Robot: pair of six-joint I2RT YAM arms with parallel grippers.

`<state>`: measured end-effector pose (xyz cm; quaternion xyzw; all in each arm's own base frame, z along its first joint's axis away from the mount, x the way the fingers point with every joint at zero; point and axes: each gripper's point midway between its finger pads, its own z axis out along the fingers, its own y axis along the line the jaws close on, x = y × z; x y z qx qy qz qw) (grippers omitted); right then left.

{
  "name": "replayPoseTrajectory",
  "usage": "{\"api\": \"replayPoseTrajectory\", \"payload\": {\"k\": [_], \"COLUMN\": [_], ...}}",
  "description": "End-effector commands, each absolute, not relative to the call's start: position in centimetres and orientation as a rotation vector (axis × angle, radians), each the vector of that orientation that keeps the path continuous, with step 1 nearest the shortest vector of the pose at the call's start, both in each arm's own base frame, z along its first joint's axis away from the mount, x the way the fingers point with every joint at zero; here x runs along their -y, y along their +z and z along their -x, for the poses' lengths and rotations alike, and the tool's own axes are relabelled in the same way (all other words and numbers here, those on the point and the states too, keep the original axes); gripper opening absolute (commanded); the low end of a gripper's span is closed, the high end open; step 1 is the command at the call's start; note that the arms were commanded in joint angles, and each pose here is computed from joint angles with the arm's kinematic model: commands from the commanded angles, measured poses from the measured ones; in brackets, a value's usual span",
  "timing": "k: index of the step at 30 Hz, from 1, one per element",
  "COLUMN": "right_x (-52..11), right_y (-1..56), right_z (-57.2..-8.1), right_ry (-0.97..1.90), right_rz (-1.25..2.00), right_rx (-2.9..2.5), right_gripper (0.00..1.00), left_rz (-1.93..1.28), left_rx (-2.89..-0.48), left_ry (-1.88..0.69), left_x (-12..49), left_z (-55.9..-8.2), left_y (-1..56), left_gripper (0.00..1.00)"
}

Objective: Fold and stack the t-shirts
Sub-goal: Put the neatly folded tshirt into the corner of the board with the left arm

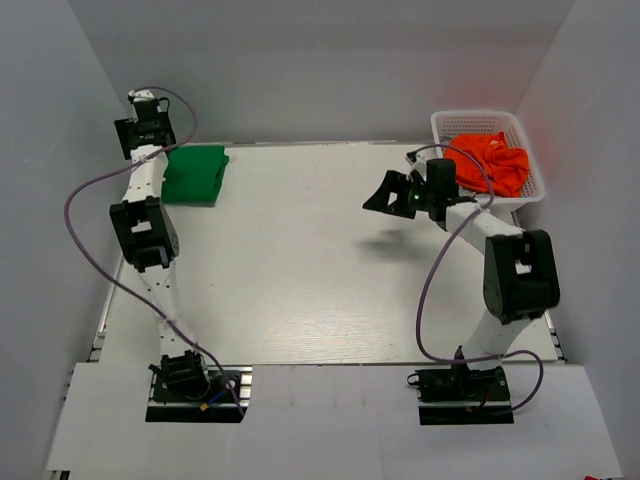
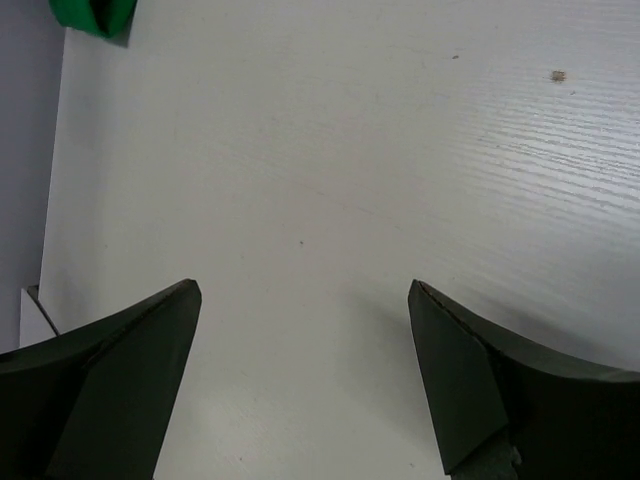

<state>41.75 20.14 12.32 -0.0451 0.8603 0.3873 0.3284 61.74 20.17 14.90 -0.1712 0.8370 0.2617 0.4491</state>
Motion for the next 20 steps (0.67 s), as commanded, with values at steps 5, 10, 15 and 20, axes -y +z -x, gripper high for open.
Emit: {"api": "replayPoseTrajectory", "payload": {"k": [5, 10, 15, 20], "right_x": [-16.7, -16.5, -16.0, -17.0], "right_y": [14.9, 16.9, 15.4, 15.7], "right_z": [-38.7, -34.5, -32.0, -30.0], "right_ry": [0.795, 0.869, 0.867, 0.979], "right_rz": [0.06, 0.049, 0.039, 0.087], "right_rx": [-2.153, -2.068, -2.118, -2.027], "right_gripper": [0.9, 0.9, 0.9, 0.9], "left_rz": [0.479, 0.405, 0.223, 0.233], "left_rx": [-1.995, -2.052, -1.984, -1.973], "left_ry": [-0.026, -0.391, -0.682, -0.571], "left_x": [-7.8, 4.7, 12.2, 10.8], "left_z": [-55.0, -45.3, -35.2, -31.9], "left_y": [25.1, 19.6, 19.2, 20.5], "left_gripper": [1.0, 1.0, 1.0, 1.0]}}
